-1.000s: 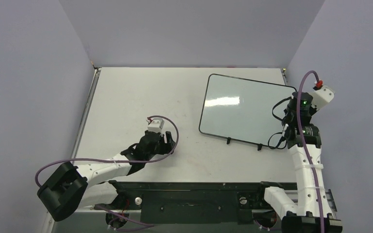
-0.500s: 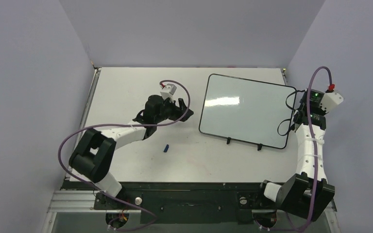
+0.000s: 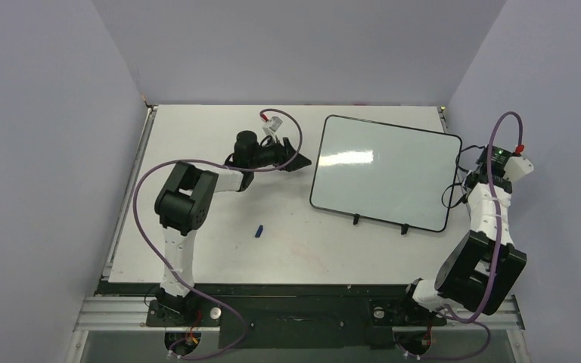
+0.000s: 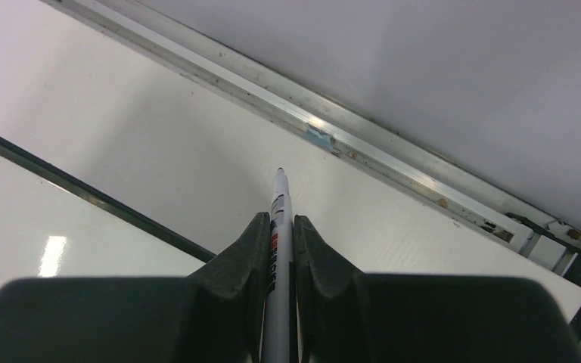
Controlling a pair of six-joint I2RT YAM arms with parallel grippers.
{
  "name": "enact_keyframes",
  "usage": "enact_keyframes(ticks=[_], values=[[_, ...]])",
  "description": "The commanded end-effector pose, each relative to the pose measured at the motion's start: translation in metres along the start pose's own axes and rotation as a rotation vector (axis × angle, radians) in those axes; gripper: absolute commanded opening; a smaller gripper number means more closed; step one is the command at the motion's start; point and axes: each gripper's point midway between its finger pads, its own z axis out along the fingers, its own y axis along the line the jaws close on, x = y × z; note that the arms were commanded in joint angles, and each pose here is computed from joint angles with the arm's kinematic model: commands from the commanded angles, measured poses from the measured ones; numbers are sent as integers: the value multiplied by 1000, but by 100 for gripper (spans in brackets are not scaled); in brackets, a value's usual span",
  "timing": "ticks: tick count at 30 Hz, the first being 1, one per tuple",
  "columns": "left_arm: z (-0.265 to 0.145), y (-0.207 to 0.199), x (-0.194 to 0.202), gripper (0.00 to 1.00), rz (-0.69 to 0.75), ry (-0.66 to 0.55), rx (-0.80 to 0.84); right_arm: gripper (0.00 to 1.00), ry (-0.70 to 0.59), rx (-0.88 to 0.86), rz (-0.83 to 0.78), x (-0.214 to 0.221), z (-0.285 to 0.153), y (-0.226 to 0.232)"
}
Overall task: Write a sentence on the whiteboard
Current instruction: Move the whiteboard to the center of the board.
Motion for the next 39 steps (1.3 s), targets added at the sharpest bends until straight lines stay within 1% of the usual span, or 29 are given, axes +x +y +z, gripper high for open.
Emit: enact_keyframes(ticks=[1,4,13,18,24,26,28,29,30,31,34,39], values=[[15,-18,-24,71,54,-32,155,0,-24,-43,48,-8,9,7],[23,-19,-27,69,34,-29,194,0,8,-80,47,-2,14,14],[47,-21,-15,66,-5,7,257,0,98,-181,44,17,27,34],[53,-25,-11,60,-15,11,273,0,153,-262,49,29,29,49],[57,-36,-6,45,-26,16,307,0,186,-300,39,40,26,58],[56,-39,-6,37,-25,16,309,0,197,-308,32,44,25,60],[53,-38,-4,24,-26,13,302,0,203,-316,27,48,23,62],[52,-39,-4,21,-23,13,303,0,209,-319,21,51,21,64],[50,-40,-4,15,-21,11,303,0,208,-324,19,52,20,65],[48,-40,-4,13,-21,10,301,0,213,-328,13,55,18,66],[41,-39,-4,0,-17,4,292,0,225,-335,-2,64,14,69],[23,-38,-8,0,2,-12,265,0,240,-352,-39,80,5,80]])
